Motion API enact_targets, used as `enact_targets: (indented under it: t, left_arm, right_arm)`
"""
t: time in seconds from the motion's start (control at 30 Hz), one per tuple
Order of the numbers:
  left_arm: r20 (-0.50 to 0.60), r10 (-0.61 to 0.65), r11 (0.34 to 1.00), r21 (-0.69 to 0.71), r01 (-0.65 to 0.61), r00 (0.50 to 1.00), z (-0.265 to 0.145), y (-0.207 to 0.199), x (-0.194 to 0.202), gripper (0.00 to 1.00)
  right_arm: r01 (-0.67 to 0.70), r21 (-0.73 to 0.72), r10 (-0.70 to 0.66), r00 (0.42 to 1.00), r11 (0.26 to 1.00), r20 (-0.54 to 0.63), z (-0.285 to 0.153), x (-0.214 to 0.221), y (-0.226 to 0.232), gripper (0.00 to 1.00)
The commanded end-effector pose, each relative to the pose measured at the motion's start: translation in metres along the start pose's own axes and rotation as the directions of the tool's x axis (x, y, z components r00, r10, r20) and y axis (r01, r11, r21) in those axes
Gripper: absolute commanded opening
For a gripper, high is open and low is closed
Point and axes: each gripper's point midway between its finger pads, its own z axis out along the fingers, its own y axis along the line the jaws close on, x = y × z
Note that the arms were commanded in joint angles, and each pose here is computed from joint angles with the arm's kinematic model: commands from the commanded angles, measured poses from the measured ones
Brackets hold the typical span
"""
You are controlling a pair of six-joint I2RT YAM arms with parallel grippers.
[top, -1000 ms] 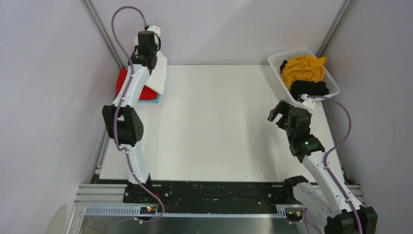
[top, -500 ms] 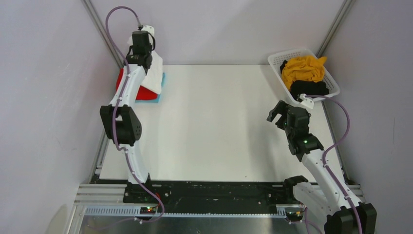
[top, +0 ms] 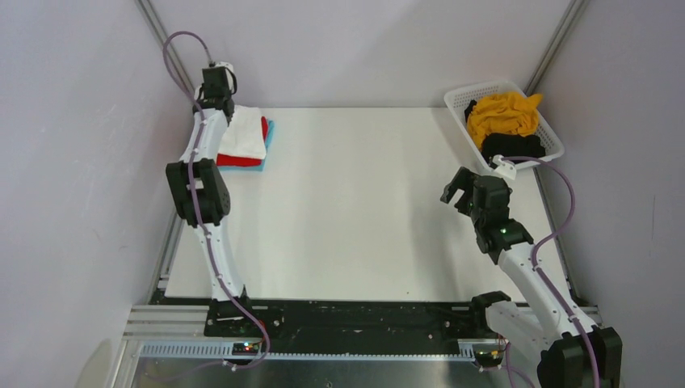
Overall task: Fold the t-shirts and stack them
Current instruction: Put the neatly folded tshirt into the corner of the board with the left arm, then reset both arms
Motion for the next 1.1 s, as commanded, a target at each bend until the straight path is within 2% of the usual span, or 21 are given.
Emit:
enact_targets:
  t: [0.0, 0.03, 0.1, 0.13, 0.17, 0.2, 0.27, 0.37, 0.4, 0.53, 0.7, 0.8, 0.83, 0.87, 0.9, 0.93, 0.97, 1.0, 1.03, 1.07]
  left_arm:
    - [0.067, -0.040, 0.991, -0.122, 0.048, 0.997, 0.024, 0.035, -0.021, 0.00]
    - [0.070, -0.046, 0.986, -0.154, 0.056, 0.996, 0.028, 0.040, -0.022, 0.00]
    - [0.078, -0.065, 0.977, -0.199, 0.080, 0.995, 0.041, 0.049, -0.022, 0.08]
    - [0.085, -0.077, 0.973, -0.212, 0.094, 0.993, 0.048, 0.050, -0.023, 0.32]
    - [0.093, -0.097, 0.966, -0.231, 0.116, 0.991, 0.051, 0.054, -0.023, 0.52]
    - [0.103, -0.109, 0.962, -0.240, 0.131, 0.989, 0.054, 0.055, -0.025, 0.86]
    - [0.109, -0.145, 0.951, -0.261, 0.169, 0.983, 0.050, 0.059, -0.025, 0.98]
    - [0.149, -0.219, 0.944, -0.220, 0.248, 0.964, 0.026, 0.062, -0.038, 1.00]
    - [0.133, -0.226, 0.950, -0.190, 0.248, 0.965, 0.024, 0.054, -0.031, 1.00]
    - [0.169, -0.321, 0.942, -0.044, 0.333, 0.932, -0.017, 0.032, -0.048, 1.00]
    - [0.211, -0.455, 0.890, 0.136, 0.435, 0.865, -0.103, -0.005, -0.074, 1.00]
    - [0.213, -0.517, 0.846, 0.274, 0.458, 0.829, -0.169, -0.048, -0.083, 1.00]
    - [0.205, -0.522, 0.839, 0.297, 0.455, 0.828, -0.188, -0.053, -0.072, 1.00]
    - [0.186, -0.538, 0.819, 0.349, 0.456, 0.822, -0.210, -0.076, -0.069, 1.00]
    - [0.166, -0.542, 0.810, 0.362, 0.460, 0.824, -0.227, -0.080, -0.050, 1.00]
    - [0.172, -0.563, 0.780, 0.434, 0.451, 0.808, -0.264, -0.091, -0.050, 1.00]
    - [0.135, -0.530, 0.790, 0.436, 0.430, 0.837, -0.266, -0.108, -0.018, 1.00]
    - [0.142, -0.547, 0.761, 0.494, 0.420, 0.825, -0.300, -0.119, -0.014, 1.00]
    - [0.113, -0.520, 0.785, 0.453, 0.422, 0.846, -0.295, -0.127, 0.022, 1.00]
    - [0.111, -0.546, 0.751, 0.504, 0.427, 0.830, -0.321, -0.135, 0.028, 1.00]
  right_arm:
    - [-0.018, 0.004, 0.018, 0.999, 1.000, 0.031, 0.003, -0.008, 0.001, 0.99]
    - [-0.017, 0.010, 0.017, 0.999, 1.000, 0.028, 0.004, -0.007, 0.000, 0.99]
    - [-0.016, 0.009, 0.015, 1.000, 1.000, 0.025, 0.003, -0.006, 0.000, 0.99]
    - [-0.016, 0.008, 0.015, 1.000, 1.000, 0.022, 0.003, -0.005, 0.000, 0.99]
    - [-0.017, 0.004, 0.017, 1.000, 1.000, 0.021, 0.003, -0.005, 0.001, 0.99]
    - [-0.017, 0.004, 0.017, 1.000, 1.000, 0.019, 0.002, -0.005, 0.000, 0.99]
    - [-0.022, -0.002, 0.022, 0.999, 1.000, 0.027, -0.001, -0.007, 0.001, 0.99]
    - [-0.022, -0.007, 0.023, 0.999, 1.000, 0.043, -0.007, -0.011, 0.001, 1.00]
    - [-0.022, -0.009, 0.022, 0.998, 1.000, 0.050, -0.010, -0.013, 0.000, 0.99]
    - [-0.029, -0.032, 0.031, 0.998, 0.999, 0.047, -0.016, -0.013, 0.002, 0.99]
    - [-0.056, -0.012, 0.055, 0.998, 0.998, -0.013, -0.023, 0.001, -0.005, 0.99]
    - [-0.078, 0.001, 0.078, 0.995, 0.997, -0.066, -0.024, 0.013, -0.008, 0.99]
    - [-0.074, 0.001, 0.074, 0.993, 0.997, -0.092, -0.025, 0.018, -0.009, 0.99]
    - [-0.074, -0.013, 0.072, 0.991, 0.997, -0.115, -0.026, 0.023, -0.006, 0.99]
    - [-0.071, -0.009, 0.070, 0.988, 0.997, -0.135, -0.027, 0.027, -0.008, 1.00]
    - [-0.072, -0.020, 0.068, 0.986, 0.997, -0.154, -0.028, 0.031, -0.006, 1.00]
    - [-0.070, -0.017, 0.066, 0.984, 0.997, -0.166, -0.029, 0.034, -0.007, 1.00]
    - [-0.070, -0.023, 0.065, 0.982, 0.997, -0.178, -0.030, 0.036, -0.006, 0.99]
    - [-0.070, -0.022, 0.065, 0.980, 0.997, -0.186, -0.031, 0.038, -0.007, 0.99]
    - [-0.071, -0.027, 0.065, 0.979, 0.997, -0.194, -0.032, 0.041, -0.007, 0.99]
